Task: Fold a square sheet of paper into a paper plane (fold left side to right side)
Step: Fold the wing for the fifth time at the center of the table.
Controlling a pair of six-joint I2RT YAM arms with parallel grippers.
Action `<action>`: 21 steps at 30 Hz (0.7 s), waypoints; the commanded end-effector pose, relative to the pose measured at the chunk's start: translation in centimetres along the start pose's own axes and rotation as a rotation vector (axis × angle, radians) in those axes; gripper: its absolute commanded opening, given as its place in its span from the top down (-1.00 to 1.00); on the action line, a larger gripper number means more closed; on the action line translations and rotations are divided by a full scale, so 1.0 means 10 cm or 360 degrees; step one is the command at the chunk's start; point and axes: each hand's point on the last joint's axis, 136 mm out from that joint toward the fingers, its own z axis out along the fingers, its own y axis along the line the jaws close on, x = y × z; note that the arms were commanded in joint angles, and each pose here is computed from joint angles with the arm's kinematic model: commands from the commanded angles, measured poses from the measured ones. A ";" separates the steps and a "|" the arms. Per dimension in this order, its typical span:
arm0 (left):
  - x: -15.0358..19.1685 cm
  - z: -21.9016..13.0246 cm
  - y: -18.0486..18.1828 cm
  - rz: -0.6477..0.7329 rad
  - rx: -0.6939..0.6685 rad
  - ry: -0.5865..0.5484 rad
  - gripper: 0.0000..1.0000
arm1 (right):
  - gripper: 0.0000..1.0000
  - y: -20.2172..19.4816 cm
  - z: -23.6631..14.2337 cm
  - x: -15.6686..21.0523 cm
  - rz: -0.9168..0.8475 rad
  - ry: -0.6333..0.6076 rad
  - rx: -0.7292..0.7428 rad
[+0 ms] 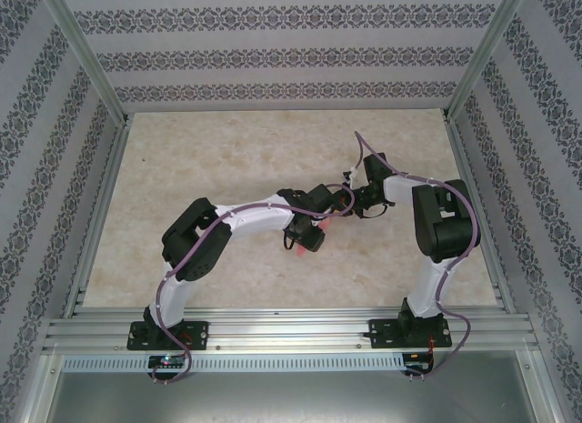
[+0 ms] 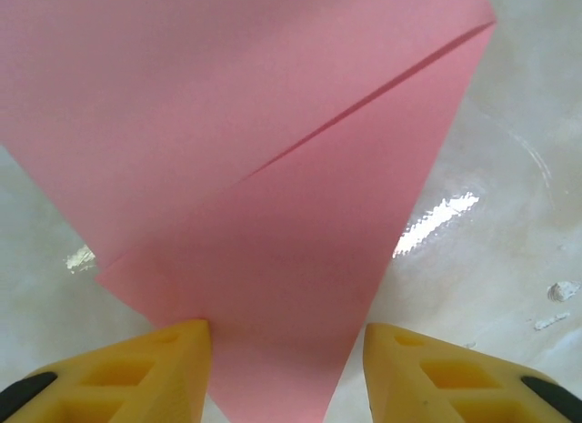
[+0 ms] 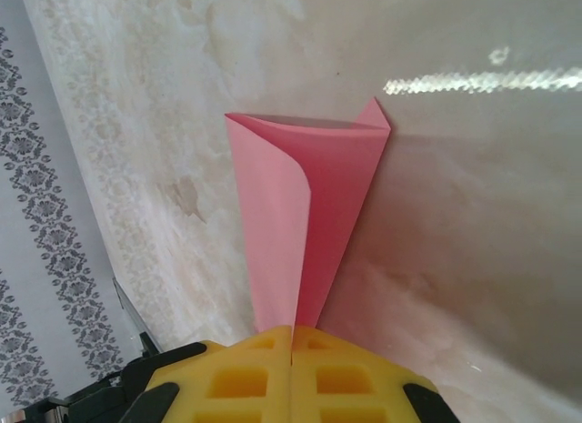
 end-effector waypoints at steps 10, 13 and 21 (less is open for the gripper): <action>-0.01 -0.08 -0.07 0.0017 0.0082 -0.0057 0.14 | 0.36 -0.03 -0.43 -0.06 -0.0042 -0.0176 0.0062; -0.04 -0.11 -0.04 -0.0031 0.0132 -0.0081 0.20 | 0.33 -0.06 -0.45 0.03 -0.0037 -0.0169 0.0087; -0.10 -0.20 0.01 -0.0141 0.0287 -0.0162 0.31 | 0.37 -0.13 -0.39 0.33 0.0017 -0.0126 0.0085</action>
